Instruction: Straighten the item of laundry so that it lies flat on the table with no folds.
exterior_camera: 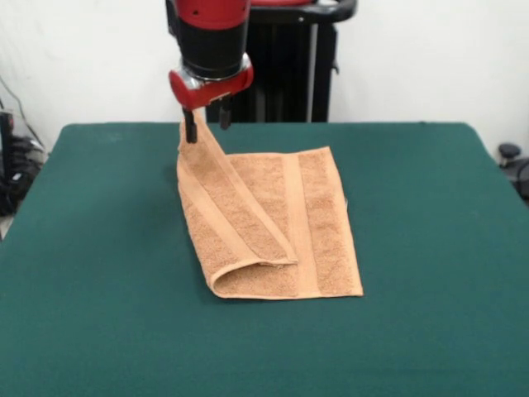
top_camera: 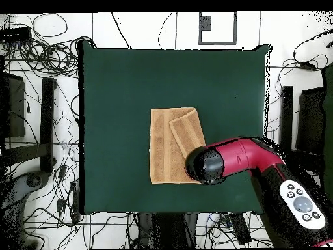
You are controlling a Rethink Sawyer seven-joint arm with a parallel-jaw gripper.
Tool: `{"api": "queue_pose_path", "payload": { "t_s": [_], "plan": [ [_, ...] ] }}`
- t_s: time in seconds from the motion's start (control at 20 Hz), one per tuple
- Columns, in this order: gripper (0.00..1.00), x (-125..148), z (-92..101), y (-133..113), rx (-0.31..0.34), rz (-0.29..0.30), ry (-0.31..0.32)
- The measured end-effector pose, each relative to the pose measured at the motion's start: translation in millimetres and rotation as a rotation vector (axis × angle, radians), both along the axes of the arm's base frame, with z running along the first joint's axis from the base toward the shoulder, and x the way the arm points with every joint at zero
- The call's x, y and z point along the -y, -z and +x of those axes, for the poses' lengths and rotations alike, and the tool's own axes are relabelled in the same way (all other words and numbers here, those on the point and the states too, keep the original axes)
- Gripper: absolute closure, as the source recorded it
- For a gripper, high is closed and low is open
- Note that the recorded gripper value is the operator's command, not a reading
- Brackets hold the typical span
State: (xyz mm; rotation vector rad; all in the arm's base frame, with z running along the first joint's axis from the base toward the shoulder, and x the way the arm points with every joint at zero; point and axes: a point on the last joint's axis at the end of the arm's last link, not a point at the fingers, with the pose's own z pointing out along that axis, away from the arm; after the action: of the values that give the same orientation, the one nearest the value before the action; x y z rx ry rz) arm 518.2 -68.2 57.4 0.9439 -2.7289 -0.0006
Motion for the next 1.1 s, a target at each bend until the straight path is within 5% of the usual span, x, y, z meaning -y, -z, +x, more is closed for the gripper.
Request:
{"api": "queue_pose_path", "payload": {
  "t_s": [1.1],
  "plan": [
    [0.00,0.5,-8.7,11.2,-0.003,0.000,-0.026]
  ]
}}
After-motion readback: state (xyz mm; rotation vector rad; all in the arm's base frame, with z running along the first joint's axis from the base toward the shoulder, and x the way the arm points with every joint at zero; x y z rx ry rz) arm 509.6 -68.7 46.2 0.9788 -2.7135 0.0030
